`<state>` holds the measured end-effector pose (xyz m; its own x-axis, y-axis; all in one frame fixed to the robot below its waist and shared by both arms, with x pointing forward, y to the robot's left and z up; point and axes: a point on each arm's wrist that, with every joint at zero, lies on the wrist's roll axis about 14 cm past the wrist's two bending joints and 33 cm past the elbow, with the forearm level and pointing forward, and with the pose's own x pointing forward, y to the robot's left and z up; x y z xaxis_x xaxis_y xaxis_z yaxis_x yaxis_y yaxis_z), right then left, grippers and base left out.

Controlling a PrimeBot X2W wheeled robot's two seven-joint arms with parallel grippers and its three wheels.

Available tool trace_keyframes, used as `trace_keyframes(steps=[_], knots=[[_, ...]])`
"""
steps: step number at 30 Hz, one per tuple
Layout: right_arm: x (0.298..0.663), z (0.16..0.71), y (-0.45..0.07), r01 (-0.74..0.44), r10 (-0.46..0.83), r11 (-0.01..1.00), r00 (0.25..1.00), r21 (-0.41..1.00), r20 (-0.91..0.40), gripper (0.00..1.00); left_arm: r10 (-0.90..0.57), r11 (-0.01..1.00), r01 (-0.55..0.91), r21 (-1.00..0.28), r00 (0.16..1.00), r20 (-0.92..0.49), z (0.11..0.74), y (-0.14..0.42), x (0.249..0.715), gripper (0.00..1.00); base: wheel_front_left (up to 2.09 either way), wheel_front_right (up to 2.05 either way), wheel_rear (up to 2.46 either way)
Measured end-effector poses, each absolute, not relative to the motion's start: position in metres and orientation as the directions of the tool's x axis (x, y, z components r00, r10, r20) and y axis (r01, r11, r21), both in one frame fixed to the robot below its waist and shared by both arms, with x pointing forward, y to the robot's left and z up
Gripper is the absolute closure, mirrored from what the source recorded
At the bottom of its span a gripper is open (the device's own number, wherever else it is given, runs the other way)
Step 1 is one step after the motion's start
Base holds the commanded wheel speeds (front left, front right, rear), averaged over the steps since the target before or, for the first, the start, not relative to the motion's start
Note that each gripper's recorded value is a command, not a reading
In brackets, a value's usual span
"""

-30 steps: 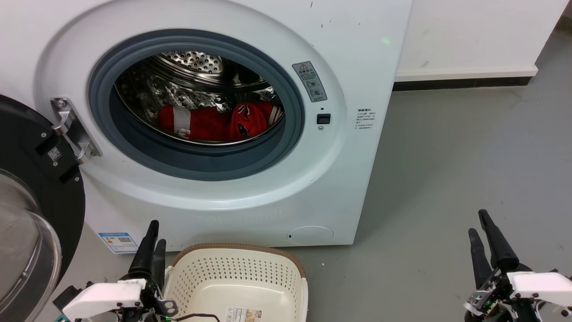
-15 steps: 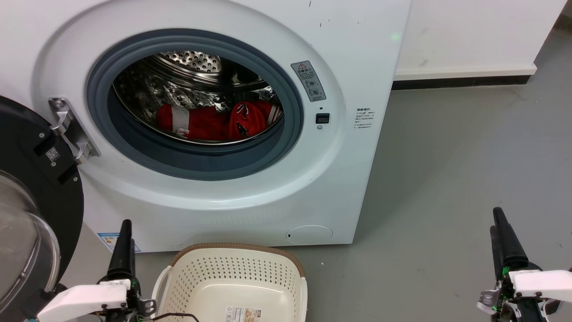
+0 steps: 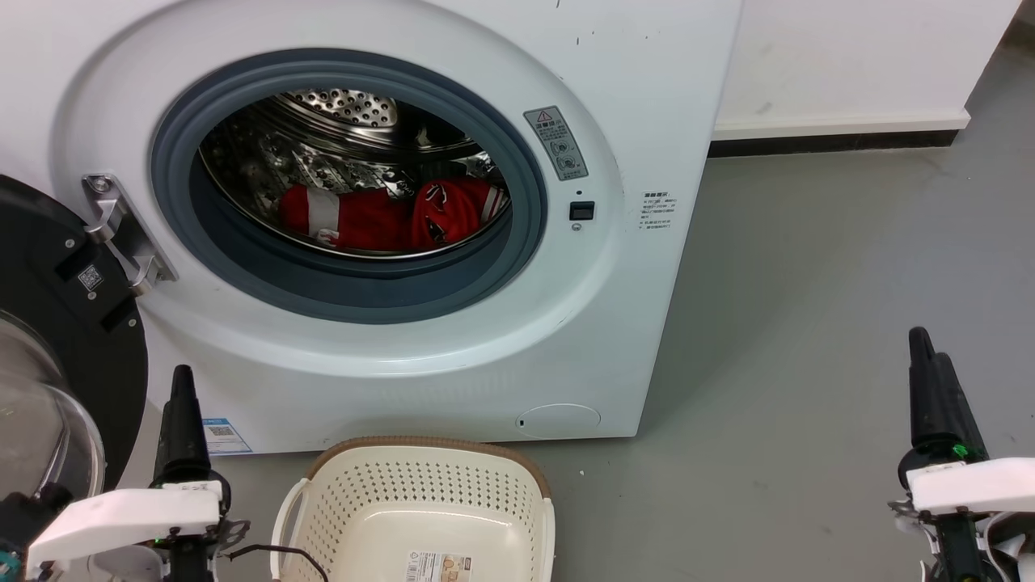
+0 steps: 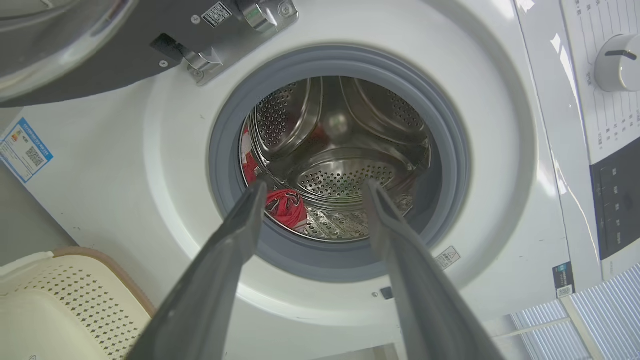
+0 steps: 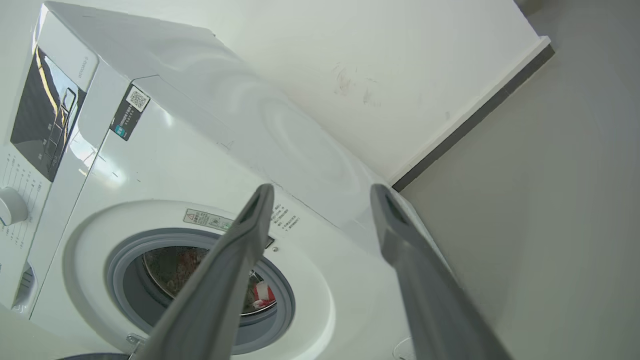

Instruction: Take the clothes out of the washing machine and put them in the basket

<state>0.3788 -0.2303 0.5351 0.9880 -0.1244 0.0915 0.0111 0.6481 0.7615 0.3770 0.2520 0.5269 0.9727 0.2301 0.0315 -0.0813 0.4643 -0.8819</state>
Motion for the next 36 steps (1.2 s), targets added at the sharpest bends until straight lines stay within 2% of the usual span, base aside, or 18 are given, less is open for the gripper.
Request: trace_keyframes(steps=[6, 9, 17, 23, 36], knots=[[0.381, 0.555, -0.220, -0.036, -0.090, 0.755, 0.983, 0.655, 0.158, 0.00, 0.208, 0.574, -0.070, -0.816, 0.976, 0.063, 0.538, 0.240, 0.379, 0.00, 0.00, 0.00, 0.00], [0.381, 0.564, -0.213, -0.060, -0.068, 0.796, 0.980, 0.603, 0.188, 0.00, 0.193, 0.598, -0.066, -0.798, 0.979, 0.063, 0.537, 0.233, 0.377, 0.00, 0.00, 0.00, 0.00], [0.378, 0.574, -0.206, -0.076, -0.047, 0.859, 0.973, 0.507, 0.226, 0.00, 0.178, 0.728, -0.058, -0.683, 0.978, 0.106, 0.549, 0.224, 0.376, 0.00, 0.00, 0.00, 0.00], [0.376, 0.573, -0.213, -0.046, -0.063, 0.898, 0.971, 0.437, 0.231, 0.00, 0.143, 0.820, -0.001, -0.572, 0.968, 0.204, 0.578, 0.210, 0.377, 0.00, 0.00, 0.00, 0.00], [0.374, 0.571, -0.203, -0.042, -0.021, 0.965, 0.972, 0.259, 0.235, 0.00, 0.090, 0.922, 0.002, -0.388, 0.972, 0.219, 0.577, 0.186, 0.374, 0.00, 0.00, 0.00, 0.00]])
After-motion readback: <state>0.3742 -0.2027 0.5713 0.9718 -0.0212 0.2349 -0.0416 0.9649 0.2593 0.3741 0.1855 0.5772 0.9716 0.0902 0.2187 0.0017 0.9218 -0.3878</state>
